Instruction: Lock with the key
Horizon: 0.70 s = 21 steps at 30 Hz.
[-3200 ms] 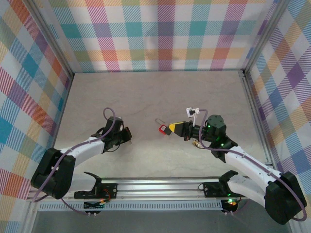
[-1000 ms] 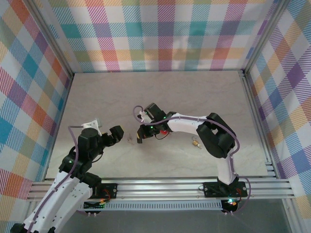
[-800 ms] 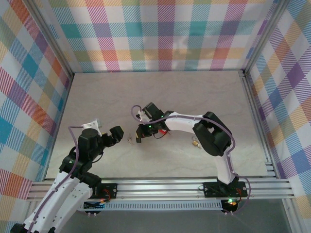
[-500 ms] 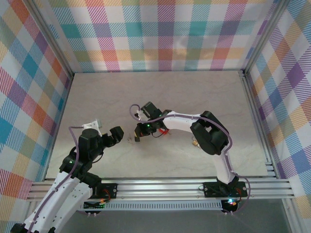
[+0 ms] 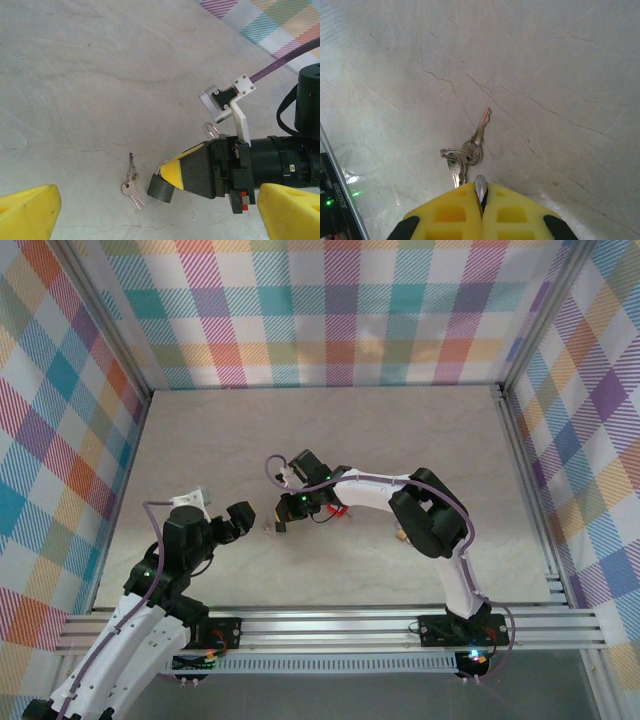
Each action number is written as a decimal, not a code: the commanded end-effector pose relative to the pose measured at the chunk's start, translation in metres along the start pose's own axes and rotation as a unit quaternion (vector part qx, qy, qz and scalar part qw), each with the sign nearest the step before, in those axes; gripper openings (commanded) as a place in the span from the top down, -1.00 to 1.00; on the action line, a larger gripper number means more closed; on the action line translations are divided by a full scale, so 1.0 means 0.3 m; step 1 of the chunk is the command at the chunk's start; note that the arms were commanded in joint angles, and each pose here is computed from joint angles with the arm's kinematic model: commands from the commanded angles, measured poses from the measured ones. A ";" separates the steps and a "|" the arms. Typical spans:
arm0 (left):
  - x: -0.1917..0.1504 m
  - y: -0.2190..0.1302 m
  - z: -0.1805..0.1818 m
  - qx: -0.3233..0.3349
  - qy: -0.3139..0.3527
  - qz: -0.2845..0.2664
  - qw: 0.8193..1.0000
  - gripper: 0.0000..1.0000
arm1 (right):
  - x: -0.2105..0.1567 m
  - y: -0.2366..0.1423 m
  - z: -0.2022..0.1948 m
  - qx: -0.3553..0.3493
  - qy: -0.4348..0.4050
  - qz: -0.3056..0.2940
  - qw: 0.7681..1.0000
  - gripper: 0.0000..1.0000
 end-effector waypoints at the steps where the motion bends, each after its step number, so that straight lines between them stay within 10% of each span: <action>1: -0.006 0.005 0.007 -0.003 0.001 0.000 1.000 -1.00 | -0.015 0.019 0.007 0.005 -0.004 0.017 1.000 1.00; 21: -0.003 0.001 0.005 -0.003 0.000 -0.001 1.000 -1.00 | -0.012 -0.006 -0.005 -0.027 -0.022 0.018 0.999 0.71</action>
Point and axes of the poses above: each hand's point on the last joint's axis, 136 mm out from that joint toward the fingers, its own y axis out along the fingers, its own z axis along the line the jaws close on, x = y × z, the point moved 5 cm from there along -y, back along the fingers, and after that the axes turned 1 degree about -y, right-handed, at the moved point
